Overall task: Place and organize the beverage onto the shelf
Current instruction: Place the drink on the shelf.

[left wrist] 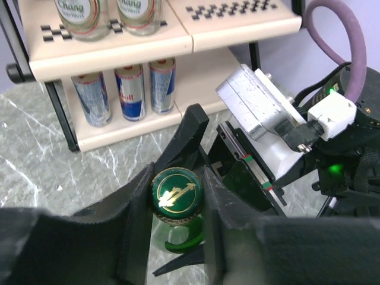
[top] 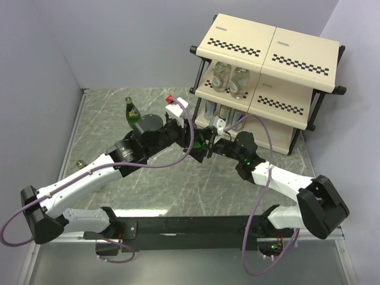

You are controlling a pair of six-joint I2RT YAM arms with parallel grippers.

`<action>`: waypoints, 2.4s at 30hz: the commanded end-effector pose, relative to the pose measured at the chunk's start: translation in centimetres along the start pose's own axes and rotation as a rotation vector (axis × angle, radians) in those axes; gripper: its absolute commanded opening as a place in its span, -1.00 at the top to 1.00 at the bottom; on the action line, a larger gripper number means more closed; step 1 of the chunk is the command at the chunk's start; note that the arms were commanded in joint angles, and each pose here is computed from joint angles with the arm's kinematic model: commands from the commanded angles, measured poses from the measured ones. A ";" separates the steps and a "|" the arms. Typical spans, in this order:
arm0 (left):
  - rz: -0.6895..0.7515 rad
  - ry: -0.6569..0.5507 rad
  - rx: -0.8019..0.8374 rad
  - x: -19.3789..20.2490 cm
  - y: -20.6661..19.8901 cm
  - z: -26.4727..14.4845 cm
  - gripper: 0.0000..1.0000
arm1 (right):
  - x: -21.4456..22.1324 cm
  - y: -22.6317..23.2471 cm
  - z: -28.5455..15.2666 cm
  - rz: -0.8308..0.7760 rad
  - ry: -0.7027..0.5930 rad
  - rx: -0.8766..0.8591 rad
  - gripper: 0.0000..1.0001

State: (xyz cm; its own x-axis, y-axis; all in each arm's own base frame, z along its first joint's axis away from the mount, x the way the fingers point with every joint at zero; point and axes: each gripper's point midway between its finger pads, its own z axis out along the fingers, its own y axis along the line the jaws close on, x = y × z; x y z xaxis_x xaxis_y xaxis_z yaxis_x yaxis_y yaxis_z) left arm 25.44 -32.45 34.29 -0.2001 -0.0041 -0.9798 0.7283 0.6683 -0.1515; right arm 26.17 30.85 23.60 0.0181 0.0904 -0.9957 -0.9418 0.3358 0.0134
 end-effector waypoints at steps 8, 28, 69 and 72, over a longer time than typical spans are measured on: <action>-0.057 -0.327 0.055 -9.5 -1.4 -3.5 -0.74 | -5.6 0.6 -0.4 -0.061 -0.067 0.000 1.00; -0.002 -0.477 -0.204 -11.9 4.0 -13.3 -0.99 | -16.0 -3.3 -4.8 -0.007 -0.129 0.172 1.00; 0.098 -0.118 -0.309 4.7 7.7 -12.5 -0.99 | -41.0 -17.9 -24.6 -0.284 -0.268 1.155 1.00; 0.107 -0.105 -0.311 5.0 7.8 -12.3 -0.99 | -41.2 -19.8 -26.3 -0.282 -0.264 1.211 1.00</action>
State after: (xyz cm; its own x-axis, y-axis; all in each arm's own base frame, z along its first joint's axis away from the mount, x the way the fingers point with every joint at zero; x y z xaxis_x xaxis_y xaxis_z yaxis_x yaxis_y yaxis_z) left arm 22.02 -17.90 30.08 -0.0647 -0.0109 -0.9978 0.4898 0.8709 -0.0412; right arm 37.97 -2.58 53.45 0.1005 0.0788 -0.9918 -0.0400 0.9964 0.0751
